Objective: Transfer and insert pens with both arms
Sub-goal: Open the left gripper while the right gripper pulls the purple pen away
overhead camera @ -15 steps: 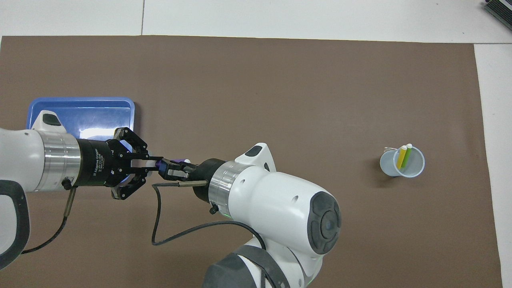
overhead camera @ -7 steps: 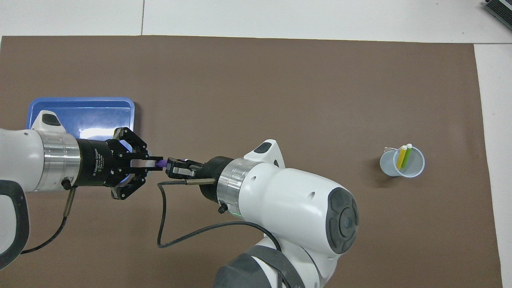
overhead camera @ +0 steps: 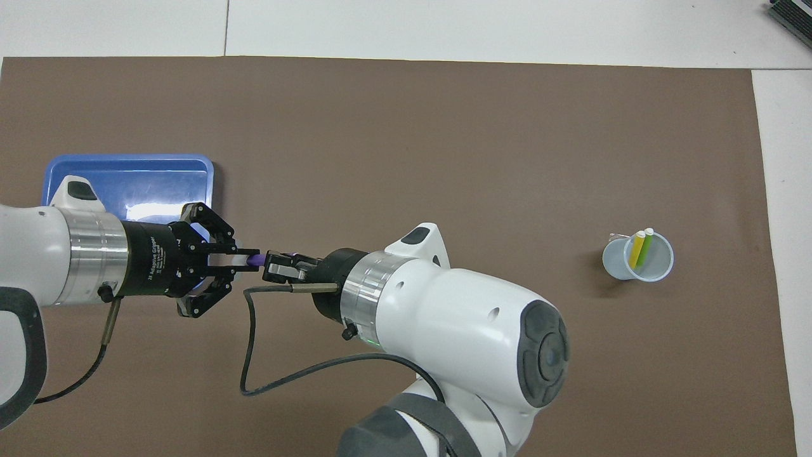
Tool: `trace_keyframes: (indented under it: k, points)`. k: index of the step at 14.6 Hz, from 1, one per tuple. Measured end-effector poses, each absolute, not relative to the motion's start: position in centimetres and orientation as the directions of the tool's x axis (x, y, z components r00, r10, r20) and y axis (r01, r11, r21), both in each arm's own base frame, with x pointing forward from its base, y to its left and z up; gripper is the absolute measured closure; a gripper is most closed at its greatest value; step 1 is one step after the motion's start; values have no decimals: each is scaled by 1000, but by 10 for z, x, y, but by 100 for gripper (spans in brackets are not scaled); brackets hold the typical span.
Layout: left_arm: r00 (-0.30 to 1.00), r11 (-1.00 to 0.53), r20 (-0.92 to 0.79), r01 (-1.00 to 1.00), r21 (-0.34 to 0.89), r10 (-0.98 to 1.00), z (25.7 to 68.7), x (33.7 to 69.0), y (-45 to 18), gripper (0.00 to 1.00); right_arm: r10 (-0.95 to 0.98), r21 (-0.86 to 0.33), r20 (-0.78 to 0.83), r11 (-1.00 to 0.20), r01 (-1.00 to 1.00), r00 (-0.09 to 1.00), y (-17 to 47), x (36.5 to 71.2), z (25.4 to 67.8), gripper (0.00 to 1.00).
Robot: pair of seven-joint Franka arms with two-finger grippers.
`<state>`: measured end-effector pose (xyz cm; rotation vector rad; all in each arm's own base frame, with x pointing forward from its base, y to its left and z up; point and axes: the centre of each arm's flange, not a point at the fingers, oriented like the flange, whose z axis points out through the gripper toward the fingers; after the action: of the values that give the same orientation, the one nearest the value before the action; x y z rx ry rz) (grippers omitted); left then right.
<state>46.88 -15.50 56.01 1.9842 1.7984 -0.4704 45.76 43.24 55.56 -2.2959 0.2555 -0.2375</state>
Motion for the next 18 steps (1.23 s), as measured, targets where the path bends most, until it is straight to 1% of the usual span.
trace_keyframes:
  k: [7,8,9,13,14,16,18]
  points:
    - [106,-75,-514,994,81,851,560,469,-155,83,-261,-742,86,-660,-113,961,432,458,556,81]
    - [106,-74,-514,994,82,851,560,469,-155,77,-262,-742,86,-661,-114,961,432,458,556,81]
    - [106,-72,-514,994,85,851,561,469,-154,67,-265,-741,85,-661,-116,960,431,459,555,81]
    - [108,-70,-515,993,92,850,564,468,-153,22,-278,-740,85,-660,-126,957,424,465,555,81]
    - [108,-69,-515,993,93,850,565,468,-153,20,-279,-738,87,-663,-126,956,421,468,554,81]
    - [116,-75,-515,992,99,849,565,468,-151,20,-269,-731,96,-673,-116,958,415,473,553,81]
    - [158,-110,-510,986,123,846,565,469,-148,20,-249,-719,112,-688,-95,962,406,480,550,81]
